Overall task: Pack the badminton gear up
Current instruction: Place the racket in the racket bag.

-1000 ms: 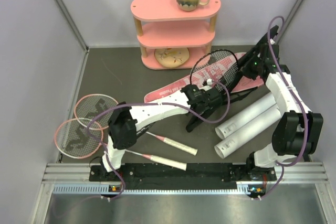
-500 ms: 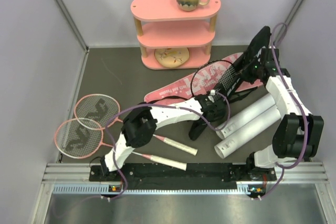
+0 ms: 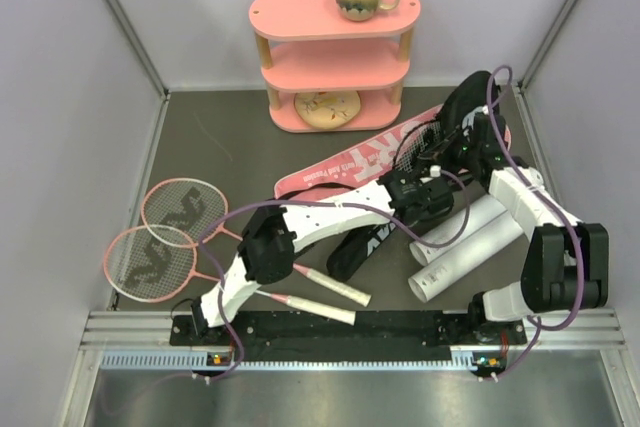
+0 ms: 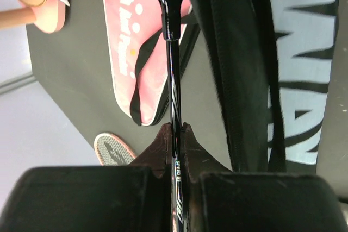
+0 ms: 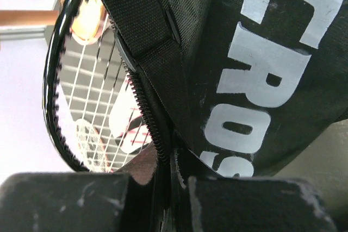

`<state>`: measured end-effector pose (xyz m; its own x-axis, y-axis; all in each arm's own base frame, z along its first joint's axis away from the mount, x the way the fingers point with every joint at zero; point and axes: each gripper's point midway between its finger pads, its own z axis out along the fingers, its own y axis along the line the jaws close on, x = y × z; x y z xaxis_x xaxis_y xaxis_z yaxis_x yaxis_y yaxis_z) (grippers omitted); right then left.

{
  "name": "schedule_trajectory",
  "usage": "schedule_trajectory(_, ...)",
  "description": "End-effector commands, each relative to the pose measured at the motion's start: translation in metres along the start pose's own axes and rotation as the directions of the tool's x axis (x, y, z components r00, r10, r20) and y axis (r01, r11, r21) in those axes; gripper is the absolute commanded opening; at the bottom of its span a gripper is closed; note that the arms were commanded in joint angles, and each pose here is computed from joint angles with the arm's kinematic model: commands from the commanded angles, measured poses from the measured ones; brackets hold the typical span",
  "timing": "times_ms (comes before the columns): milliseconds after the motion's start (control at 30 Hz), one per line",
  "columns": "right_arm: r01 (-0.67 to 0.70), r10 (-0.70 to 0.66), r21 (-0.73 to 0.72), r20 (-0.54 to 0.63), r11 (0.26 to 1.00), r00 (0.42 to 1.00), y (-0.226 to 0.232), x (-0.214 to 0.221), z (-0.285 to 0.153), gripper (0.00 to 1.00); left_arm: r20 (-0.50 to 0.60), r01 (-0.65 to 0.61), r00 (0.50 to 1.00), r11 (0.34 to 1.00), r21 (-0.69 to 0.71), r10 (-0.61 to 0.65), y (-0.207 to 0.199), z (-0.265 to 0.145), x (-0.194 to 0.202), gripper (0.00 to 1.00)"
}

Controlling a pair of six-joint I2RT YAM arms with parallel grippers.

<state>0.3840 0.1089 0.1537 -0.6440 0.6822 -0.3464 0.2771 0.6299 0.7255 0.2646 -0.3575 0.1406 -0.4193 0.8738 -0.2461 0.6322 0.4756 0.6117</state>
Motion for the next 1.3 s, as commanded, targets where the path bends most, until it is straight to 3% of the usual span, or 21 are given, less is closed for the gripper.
schedule_trajectory(0,0.05,-0.05,-0.244,0.004,0.968,0.999,0.056,0.004,-0.015,0.0,0.151,-0.002,0.988,0.996,0.094,-0.012,-0.015,-0.005,-0.044,0.0)
schedule_trajectory(67,0.044,-0.05,-0.328,-0.011,0.944,0.999,0.069,0.006,-0.014,0.0,0.201,0.039,0.978,0.995,0.097,-0.058,-0.011,-0.009,-0.06,0.0)
schedule_trajectory(167,0.019,-0.038,-0.377,-0.044,0.926,0.998,0.069,0.018,-0.016,0.0,0.337,0.155,0.921,0.978,0.143,-0.195,0.005,-0.018,-0.098,0.0)
schedule_trajectory(267,0.029,-0.06,-0.436,-0.058,0.9,0.997,0.072,0.026,-0.024,0.0,0.402,0.279,0.835,0.919,0.279,-0.375,0.022,-0.024,-0.125,0.0)
schedule_trajectory(333,0.041,-0.079,-0.483,-0.058,0.875,0.995,0.077,0.032,-0.034,0.0,0.434,0.348,0.75,0.856,0.383,-0.499,0.04,-0.033,-0.143,0.0)
schedule_trajectory(400,0.053,-0.1,-0.495,-0.068,0.867,0.993,0.073,0.039,-0.041,0.0,0.431,0.367,0.719,0.824,0.432,-0.545,0.046,-0.021,-0.14,0.0)
schedule_trajectory(433,0.061,-0.106,-0.508,-0.061,0.859,0.992,0.074,0.039,-0.047,0.0,0.457,0.358,0.652,0.777,0.518,-0.605,0.053,-0.039,-0.151,0.0)
schedule_trajectory(467,0.062,-0.117,-0.524,-0.073,0.85,0.991,0.074,0.042,-0.05,0.0,0.437,0.357,0.655,0.762,0.541,-0.617,0.048,-0.032,-0.143,0.0)
schedule_trajectory(600,0.042,-0.116,-0.548,-0.1,0.835,0.988,0.077,0.045,-0.058,0.0,0.506,0.34,0.558,0.738,0.583,-0.657,0.065,-0.049,-0.15,0.0)
schedule_trajectory(700,0.023,-0.125,-0.567,-0.142,0.824,0.982,0.084,0.055,-0.059,0.0,0.51,0.225,0.574,0.722,0.654,-0.641,0.051,-0.063,-0.172,0.0)
schedule_trajectory(733,0.019,-0.134,-0.573,-0.159,0.82,0.978,0.086,0.062,-0.059,0.0,0.505,0.18,0.603,0.722,0.668,-0.617,0.036,-0.054,-0.177,0.0)
schedule_trajectory(767,0.017,-0.135,-0.579,-0.161,0.815,0.978,0.086,0.065,-0.06,0.0,0.509,0.175,0.594,0.717,0.675,-0.624,0.04,-0.061,-0.184,0.0)
schedule_trajectory(833,-0.017,-0.117,-0.578,-0.193,0.816,0.974,0.083,0.073,-0.059,0.0,0.476,0.206,0.621,0.715,0.668,-0.623,0.032,-0.043,-0.188,0.0)
schedule_trajectory(867,-0.022,-0.115,-0.583,-0.198,0.812,0.974,0.079,0.077,-0.059,0.0,0.487,0.218,0.594,0.71,0.669,-0.641,0.044,-0.053,-0.199,0.0)
schedule_trajectory(900,-0.032,-0.106,-0.578,-0.204,0.815,0.973,0.077,0.078,-0.058,0.0,0.465,0.318,0.603,0.73,0.605,-0.648,0.055,-0.037,-0.193,0.0)
schedule_trajectory(1000,-0.035,-0.106,-0.577,-0.21,0.816,0.972,0.071,0.082,-0.054,0.0,0.383,0.492,0.55,0.658,0.569,-0.742,0.071,-0.012,-0.192,0.0)
schedule_trajectory(1033,-0.039,-0.106,-0.576,-0.216,0.816,0.971,0.07,0.082,-0.053,0.0,0.339,0.461,0.538,0.606,0.648,-0.771,0.061,-0.017,-0.198,0.0)
schedule_trajectory(1100,-0.043,-0.104,-0.574,-0.221,0.818,0.97,0.069,0.082,-0.052,0.0,0.305,0.431,0.543,0.572,0.698,-0.782,0.054,-0.011,-0.196,0.0)
schedule_trajectory(1133,-0.039,-0.107,-0.574,-0.218,0.818,0.97,0.069,0.082,-0.052,0.0,0.305,0.317,0.56,0.539,0.78,-0.77,0.043,-0.03,-0.2,0.0)
schedule_trajectory(1200,0.002,-0.129,-0.566,-0.184,0.824,0.974,0.066,0.075,-0.051,0.0,0.265,0.284,0.598,0.509,0.813,-0.757,0.037,-0.029,-0.188,0.0)
schedule_trajectory(1267,0.015,-0.142,-0.548,-0.189,0.836,0.972,0.061,0.073,-0.05,0.0,0.216,0.236,0.653,0.467,0.852,-0.726,0.022,-0.031,-0.171,0.11)
